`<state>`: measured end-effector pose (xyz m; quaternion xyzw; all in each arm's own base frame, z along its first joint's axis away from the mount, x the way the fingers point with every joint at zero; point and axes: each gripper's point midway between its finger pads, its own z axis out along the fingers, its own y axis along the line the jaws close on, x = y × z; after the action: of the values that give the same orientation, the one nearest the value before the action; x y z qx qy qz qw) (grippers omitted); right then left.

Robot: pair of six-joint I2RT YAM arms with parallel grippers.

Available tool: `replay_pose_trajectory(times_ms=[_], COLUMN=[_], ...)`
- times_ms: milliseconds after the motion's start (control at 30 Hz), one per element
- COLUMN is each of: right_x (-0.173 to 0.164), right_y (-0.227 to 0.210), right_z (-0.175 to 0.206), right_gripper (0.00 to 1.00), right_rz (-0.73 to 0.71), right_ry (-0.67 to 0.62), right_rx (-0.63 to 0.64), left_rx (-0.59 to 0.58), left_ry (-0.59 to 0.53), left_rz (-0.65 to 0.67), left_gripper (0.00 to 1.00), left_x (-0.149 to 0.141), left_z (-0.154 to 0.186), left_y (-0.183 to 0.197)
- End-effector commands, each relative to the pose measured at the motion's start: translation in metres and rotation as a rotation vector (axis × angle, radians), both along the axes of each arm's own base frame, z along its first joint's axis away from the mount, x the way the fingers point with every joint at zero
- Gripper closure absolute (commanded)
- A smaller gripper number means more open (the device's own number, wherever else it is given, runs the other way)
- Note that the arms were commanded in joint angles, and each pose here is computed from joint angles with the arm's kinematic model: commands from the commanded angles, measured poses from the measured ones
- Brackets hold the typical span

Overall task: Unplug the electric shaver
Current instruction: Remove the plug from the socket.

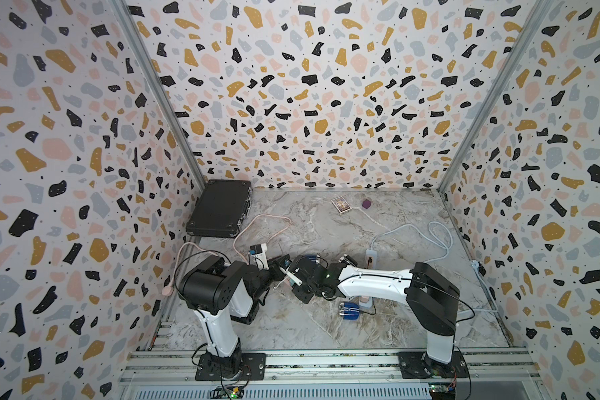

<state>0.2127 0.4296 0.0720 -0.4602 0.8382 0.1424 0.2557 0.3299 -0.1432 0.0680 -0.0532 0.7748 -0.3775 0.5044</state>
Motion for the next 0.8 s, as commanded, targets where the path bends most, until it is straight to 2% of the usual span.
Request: replay_pose_trajectory(times_ms=[0,167,267,433,600,767], right_x=[-0.013,-0.01,-0.01,-0.011,-0.008,-0.004], right_y=[-0.016,-0.018,-0.018,-0.018,-0.015,-0.011], right_z=[0.006,0.011,0.012,0.018,0.033,0.038], right_gripper=[0.95,0.94,0.94,0.94,0.97,1.0], right_rz=[0.017,0.025,0.03,0.032,0.037,0.033], right_ry=[0.04,0.028,0.032,0.039,0.017,-0.004], right_rx=[-0.039,-0.032,-0.03,-0.018,-0.008,0.002], left_rx=[0.044,0.155,0.229,0.338,0.371,0.367], left_ry=[0.224,0.257,0.284,0.306,0.342,0.381], left_rz=[-0.009,0.006,-0.021,0.011,0.037,0.056], left_gripper=[0.52,0.51,0.5,0.52,0.55,0.62], left_x=[-0.027,-0.034,-0.03,-0.032,-0.036,-0.045], left_z=[-0.05,-0.058,-0.059,-0.057,-0.06,-0.073], left_y=[0.004,0.013,0.003,0.004,0.008,0.013])
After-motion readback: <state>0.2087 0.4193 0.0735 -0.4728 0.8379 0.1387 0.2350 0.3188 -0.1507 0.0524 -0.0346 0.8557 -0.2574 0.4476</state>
